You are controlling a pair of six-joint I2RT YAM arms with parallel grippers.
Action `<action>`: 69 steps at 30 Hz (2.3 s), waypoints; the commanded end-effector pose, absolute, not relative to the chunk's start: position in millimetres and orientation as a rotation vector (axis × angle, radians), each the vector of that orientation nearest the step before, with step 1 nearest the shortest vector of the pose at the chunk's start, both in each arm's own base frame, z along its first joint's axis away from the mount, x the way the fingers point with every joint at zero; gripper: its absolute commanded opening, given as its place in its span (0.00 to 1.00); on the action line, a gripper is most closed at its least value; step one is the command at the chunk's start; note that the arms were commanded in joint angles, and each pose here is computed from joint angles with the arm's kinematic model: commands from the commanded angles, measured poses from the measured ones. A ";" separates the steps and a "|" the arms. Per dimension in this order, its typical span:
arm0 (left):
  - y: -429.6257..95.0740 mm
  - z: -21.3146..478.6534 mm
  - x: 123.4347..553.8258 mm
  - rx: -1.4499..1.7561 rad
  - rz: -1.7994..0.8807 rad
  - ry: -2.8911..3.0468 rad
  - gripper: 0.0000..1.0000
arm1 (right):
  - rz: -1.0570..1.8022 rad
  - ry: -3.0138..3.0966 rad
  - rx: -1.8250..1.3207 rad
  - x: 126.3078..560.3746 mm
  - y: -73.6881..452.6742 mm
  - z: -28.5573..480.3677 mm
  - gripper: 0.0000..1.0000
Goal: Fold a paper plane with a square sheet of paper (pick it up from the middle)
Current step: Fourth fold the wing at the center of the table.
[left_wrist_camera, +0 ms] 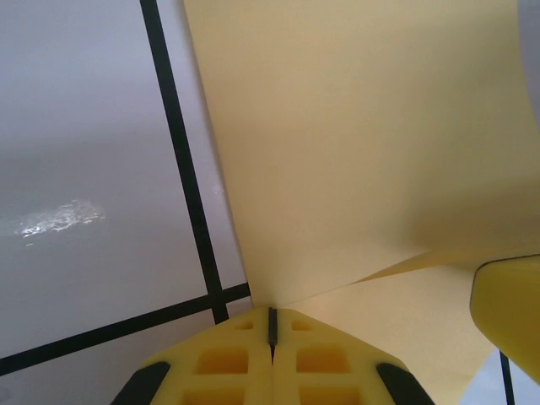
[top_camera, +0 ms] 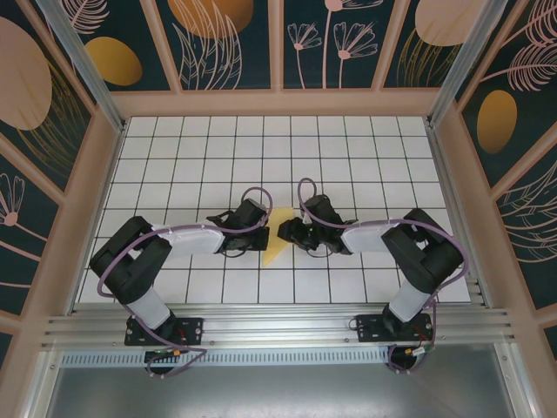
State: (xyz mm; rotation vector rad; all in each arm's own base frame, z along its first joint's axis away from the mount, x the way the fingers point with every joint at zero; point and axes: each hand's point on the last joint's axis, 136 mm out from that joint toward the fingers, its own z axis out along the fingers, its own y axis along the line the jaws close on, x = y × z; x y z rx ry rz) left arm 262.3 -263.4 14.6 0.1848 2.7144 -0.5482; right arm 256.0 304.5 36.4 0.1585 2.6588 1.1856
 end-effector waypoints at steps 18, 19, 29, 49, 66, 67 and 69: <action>-264.8 31.9 265.2 0.208 -0.601 2.650 0.13 | 1.140 2.671 -0.014 259.5 312.4 30.5 0.15; -265.7 35.2 264.8 0.214 -0.613 2.639 0.15 | 1.139 2.670 -0.002 259.6 311.8 30.4 0.11; -255.1 63.3 254.6 0.177 -0.702 2.528 0.30 | 1.173 2.618 0.136 259.7 313.8 40.4 0.03; -250.2 59.2 200.5 0.387 -0.632 2.406 0.48 | 1.147 2.553 0.547 251.2 304.5 45.1 0.04; -284.8 48.2 210.2 0.576 -0.479 2.408 0.39 | 1.138 2.598 0.528 253.7 313.4 40.4 0.06; -285.7 46.7 209.8 0.580 -0.474 2.410 0.39 | 1.138 2.601 0.528 253.9 313.7 40.3 0.07; -286.5 42.5 210.4 0.587 -0.454 2.419 0.39 | 1.141 2.603 0.525 254.2 314.9 40.4 0.07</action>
